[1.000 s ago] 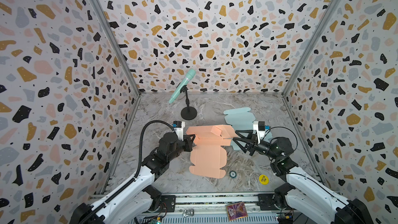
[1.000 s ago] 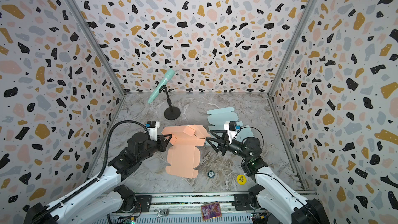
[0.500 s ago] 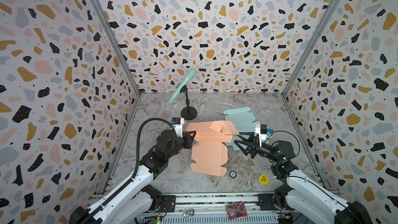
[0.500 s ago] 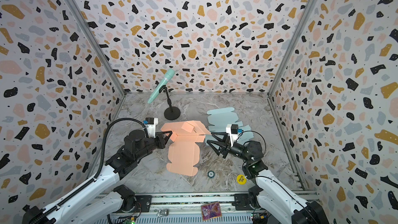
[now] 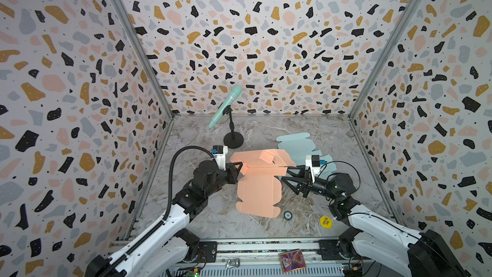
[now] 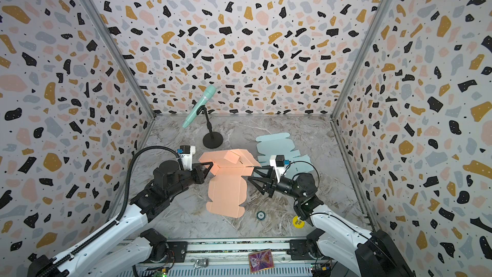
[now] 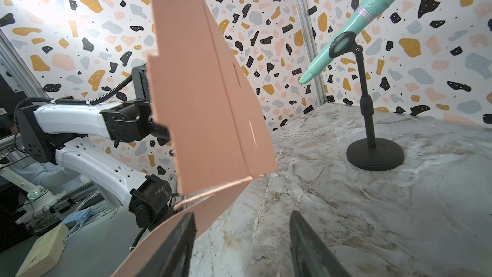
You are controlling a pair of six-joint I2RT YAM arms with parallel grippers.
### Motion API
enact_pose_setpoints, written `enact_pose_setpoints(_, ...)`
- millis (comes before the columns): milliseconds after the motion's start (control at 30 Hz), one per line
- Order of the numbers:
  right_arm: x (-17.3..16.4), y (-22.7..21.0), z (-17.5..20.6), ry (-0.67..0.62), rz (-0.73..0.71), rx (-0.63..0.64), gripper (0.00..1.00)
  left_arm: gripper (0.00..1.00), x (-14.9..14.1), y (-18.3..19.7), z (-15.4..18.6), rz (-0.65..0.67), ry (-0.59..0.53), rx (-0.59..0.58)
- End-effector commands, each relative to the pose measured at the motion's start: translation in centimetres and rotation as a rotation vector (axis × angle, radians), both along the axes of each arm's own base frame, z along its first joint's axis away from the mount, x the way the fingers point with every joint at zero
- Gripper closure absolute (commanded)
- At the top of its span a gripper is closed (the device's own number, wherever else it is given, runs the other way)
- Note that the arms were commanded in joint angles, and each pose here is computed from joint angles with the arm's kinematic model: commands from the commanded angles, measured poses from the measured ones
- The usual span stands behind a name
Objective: Assemble paper box
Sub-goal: Fold the bottom flaps of a flat cardboard box at the center of the table.
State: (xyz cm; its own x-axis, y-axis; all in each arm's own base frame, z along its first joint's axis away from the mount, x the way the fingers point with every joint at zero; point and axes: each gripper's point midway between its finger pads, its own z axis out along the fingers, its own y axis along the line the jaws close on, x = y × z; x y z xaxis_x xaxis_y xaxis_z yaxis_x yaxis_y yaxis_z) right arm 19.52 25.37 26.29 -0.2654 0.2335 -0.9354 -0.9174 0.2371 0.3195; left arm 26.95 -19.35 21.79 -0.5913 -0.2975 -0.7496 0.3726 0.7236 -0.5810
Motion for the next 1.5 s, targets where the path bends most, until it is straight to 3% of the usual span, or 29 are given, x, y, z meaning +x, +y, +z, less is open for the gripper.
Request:
enact_pose_setpoints(0, -0.1, -0.2, 2.7, -0.058, -0.007, 0.074, 0.43, 0.99, 0.0, 0.1, 0.8, 0.003, -0.033, -0.022)
enact_pose_setpoints(467, 0.4, 2.1, 3.1, -0.038, 0.039, 0.093, 0.44, 0.99, -0.2, -0.1, -0.6, -0.019, -0.014, 0.004)
enact_pose_setpoints(1000, 2.6, 3.7, -0.7, 0.084, 0.009, -0.009, 0.49, 0.98, -0.3, -0.2, -1.5, -0.033, -0.012, 0.025)
enact_pose_setpoints(1233, 1.7, 2.7, -0.6, 0.015, -0.029, -0.105, 0.49, 0.99, 0.1, 0.6, -2.3, 0.007, 0.009, 0.071)
enact_pose_setpoints(1467, 0.2, 0.1, 2.6, -0.073, -0.062, -0.111, 0.47, 1.00, 0.4, 0.9, -2.0, 0.013, 0.005, 0.075)
